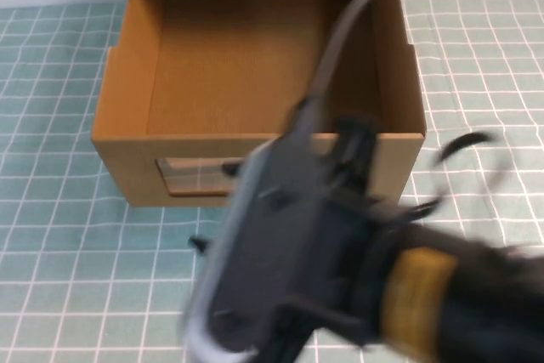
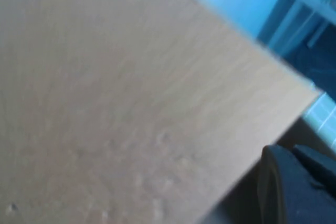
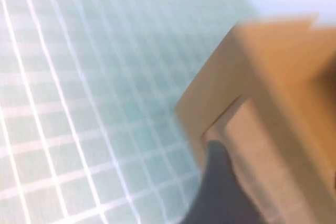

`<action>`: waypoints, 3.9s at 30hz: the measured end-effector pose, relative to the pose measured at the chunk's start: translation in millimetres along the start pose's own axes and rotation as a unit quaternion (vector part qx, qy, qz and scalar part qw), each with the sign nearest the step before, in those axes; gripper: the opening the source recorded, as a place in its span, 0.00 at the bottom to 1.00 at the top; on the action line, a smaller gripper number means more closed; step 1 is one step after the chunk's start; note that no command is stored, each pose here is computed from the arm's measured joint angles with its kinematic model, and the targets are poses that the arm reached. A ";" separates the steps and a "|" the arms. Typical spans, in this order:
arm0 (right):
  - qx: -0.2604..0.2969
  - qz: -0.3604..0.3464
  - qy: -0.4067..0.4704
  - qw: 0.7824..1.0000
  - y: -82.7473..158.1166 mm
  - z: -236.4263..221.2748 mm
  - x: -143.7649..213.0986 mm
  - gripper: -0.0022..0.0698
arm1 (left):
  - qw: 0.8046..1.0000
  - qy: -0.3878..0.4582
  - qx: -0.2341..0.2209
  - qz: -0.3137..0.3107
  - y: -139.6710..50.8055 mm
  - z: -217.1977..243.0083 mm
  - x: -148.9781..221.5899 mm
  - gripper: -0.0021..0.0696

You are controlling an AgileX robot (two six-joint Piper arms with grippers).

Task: Open the shoe box
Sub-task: 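Pull the top drawer of the cardboard box fully open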

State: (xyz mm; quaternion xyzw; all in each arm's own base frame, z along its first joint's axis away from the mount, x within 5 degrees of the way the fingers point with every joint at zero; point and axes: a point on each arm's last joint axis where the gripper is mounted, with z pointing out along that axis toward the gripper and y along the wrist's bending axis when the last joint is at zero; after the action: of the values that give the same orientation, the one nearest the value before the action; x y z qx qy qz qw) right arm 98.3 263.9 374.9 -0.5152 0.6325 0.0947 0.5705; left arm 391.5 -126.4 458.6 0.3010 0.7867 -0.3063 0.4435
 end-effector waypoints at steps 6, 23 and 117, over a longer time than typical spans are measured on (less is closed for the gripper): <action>0.033 0.068 -0.054 0.996 -39.2 -64.9 -8.6 0.19 | 0.995 -0.022 -0.087 0.035 -53.1 -83.7 -23.0 0.02; 0.224 0.272 0.003 0.936 -127.2 -222.0 100.1 0.01 | 0.956 -0.165 -0.234 0.068 -218.1 -280.5 111.3 0.02; 0.383 0.352 0.055 0.852 -78.9 -216.8 221.7 0.01 | 0.935 -0.087 -0.345 -0.006 -118.8 -140.1 422.9 0.02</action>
State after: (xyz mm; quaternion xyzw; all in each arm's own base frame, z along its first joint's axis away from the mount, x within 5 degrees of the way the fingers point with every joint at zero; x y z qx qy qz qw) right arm 63.2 -45.7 302.0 -0.0035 0.7882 0.0105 0.6153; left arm 51.1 -11.1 169.8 0.0970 0.8043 -0.0441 0.5846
